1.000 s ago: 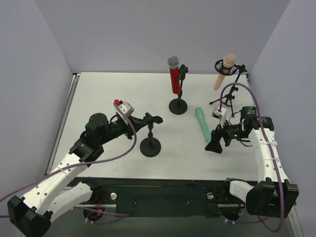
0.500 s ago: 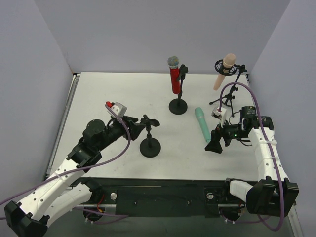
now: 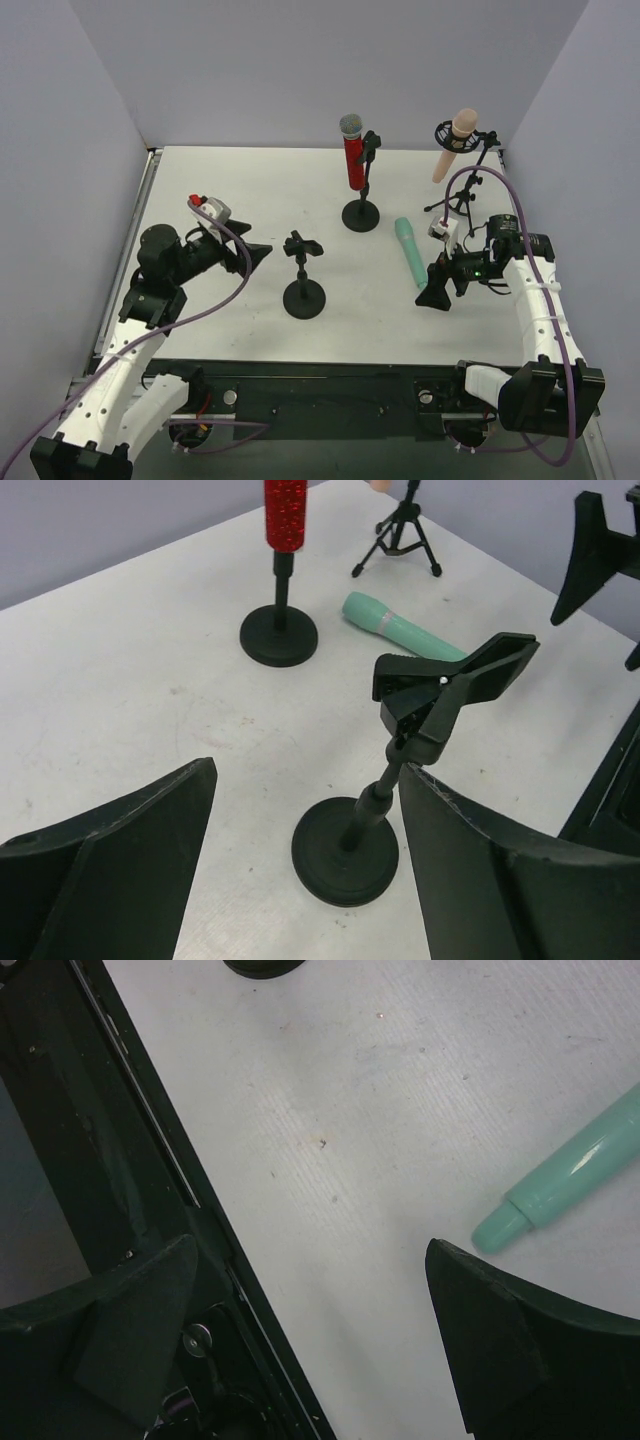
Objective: Attach the microphones to the stand
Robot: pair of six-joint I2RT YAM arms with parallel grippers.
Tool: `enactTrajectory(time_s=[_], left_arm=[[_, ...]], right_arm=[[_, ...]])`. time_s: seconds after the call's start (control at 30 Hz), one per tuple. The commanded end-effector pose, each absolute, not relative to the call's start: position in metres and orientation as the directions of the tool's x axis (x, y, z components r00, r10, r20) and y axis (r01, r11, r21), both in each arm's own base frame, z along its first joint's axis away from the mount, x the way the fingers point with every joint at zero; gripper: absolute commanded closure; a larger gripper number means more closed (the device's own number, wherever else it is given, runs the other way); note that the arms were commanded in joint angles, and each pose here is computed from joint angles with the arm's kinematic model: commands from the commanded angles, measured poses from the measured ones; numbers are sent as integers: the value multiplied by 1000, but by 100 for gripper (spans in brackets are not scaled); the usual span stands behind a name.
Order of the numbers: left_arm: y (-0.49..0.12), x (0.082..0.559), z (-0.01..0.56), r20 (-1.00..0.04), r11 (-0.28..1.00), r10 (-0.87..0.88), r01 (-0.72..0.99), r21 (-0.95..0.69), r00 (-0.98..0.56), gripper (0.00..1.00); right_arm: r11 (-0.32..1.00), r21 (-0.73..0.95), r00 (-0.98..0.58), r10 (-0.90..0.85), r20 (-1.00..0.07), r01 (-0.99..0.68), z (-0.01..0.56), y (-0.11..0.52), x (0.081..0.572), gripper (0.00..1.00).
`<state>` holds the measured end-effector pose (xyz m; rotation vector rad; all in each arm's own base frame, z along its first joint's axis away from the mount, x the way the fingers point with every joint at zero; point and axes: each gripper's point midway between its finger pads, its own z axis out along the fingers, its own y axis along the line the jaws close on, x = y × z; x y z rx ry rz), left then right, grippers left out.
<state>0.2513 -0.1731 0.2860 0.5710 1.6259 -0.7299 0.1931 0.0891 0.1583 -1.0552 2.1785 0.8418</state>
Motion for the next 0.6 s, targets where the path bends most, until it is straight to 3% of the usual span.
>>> enactTrajectory(time_s=[0.0, 0.1, 0.2, 0.27, 0.37, 0.57], left_arm=[[-197, 233, 301, -1000, 424, 21, 906, 13, 5, 17], [-201, 226, 294, -984, 323, 94, 930, 177, 155, 17], [-194, 236, 293, -972, 374, 144, 899, 229, 188, 17], [-190, 236, 292, -972, 404, 146, 885, 230, 186, 17], [-185, 224, 296, -963, 439, 114, 857, 270, 245, 17], [-173, 206, 289, -950, 506, 86, 808, 302, 301, 11]], right_arm=[[432, 294, -490, -467, -736, -852, 168, 97, 186, 8], [306, 273, -404, -554, -727, -912, 160, 109, 169, 9], [-16, 133, -85, -696, -713, -991, 148, 134, 147, 9], [-155, 38, 86, -716, -693, -987, 141, 148, 146, 8], [-157, -68, 160, -709, -687, -985, 142, 177, 180, 8], [-63, -61, 87, -597, -797, -996, 161, 243, 212, 11]])
